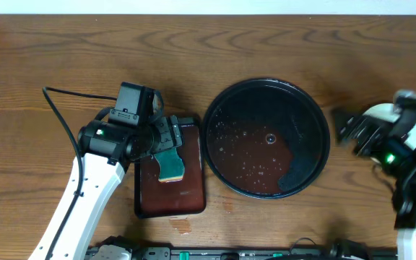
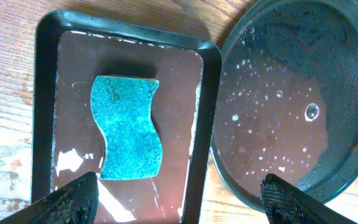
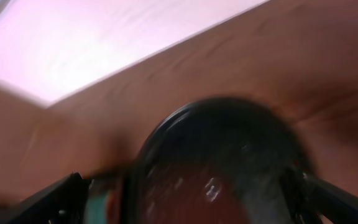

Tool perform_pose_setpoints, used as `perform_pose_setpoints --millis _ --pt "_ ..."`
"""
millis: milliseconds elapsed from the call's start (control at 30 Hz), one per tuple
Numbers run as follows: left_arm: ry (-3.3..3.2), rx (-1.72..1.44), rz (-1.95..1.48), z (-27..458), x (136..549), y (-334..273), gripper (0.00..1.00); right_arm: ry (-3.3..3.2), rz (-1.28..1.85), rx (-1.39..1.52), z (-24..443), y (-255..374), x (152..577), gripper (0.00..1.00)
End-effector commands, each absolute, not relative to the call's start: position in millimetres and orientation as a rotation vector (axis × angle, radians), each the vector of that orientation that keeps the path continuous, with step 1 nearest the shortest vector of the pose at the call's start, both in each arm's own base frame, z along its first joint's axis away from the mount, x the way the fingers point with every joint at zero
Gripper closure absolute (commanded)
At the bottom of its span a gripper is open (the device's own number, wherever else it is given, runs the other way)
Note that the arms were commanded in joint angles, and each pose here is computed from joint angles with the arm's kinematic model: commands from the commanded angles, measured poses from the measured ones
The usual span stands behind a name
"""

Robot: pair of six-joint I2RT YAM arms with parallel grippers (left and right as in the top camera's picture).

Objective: Clean dirty plates on tray and stack at the side

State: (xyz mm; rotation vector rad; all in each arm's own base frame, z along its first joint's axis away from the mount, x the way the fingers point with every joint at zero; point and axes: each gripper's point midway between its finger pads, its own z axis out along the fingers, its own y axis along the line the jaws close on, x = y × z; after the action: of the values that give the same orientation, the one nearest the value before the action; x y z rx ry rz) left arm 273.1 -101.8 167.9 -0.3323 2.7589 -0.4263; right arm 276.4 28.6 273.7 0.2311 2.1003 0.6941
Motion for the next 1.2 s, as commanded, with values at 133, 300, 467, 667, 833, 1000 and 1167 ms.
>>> perform_pose_setpoints --millis 133,300,467,667,833,1000,1167 --pt "2.743 -0.328 -0.421 173 276 -100 0.16 2.197 0.782 0.118 266 66 232 0.01" --pt "2.743 -0.328 -0.421 173 276 -100 0.16 2.301 0.819 0.161 247 72 217 0.01" --pt "2.743 -0.328 -0.421 173 276 -100 0.16 2.365 0.715 0.142 233 65 214 0.01" --pt "2.743 -0.328 -0.421 173 276 -100 0.16 2.105 0.532 -0.338 264 84 232 0.01" --pt "2.743 -0.328 -0.421 173 276 -100 0.16 2.009 0.37 -0.346 245 75 237 0.01" --pt "2.743 -0.328 -0.421 173 276 -100 0.16 1.88 0.345 -0.345 222 73 227 0.01" --pt "2.743 -0.328 -0.421 173 276 -100 0.16 1.779 0.307 -0.332 197 67 219 0.01"
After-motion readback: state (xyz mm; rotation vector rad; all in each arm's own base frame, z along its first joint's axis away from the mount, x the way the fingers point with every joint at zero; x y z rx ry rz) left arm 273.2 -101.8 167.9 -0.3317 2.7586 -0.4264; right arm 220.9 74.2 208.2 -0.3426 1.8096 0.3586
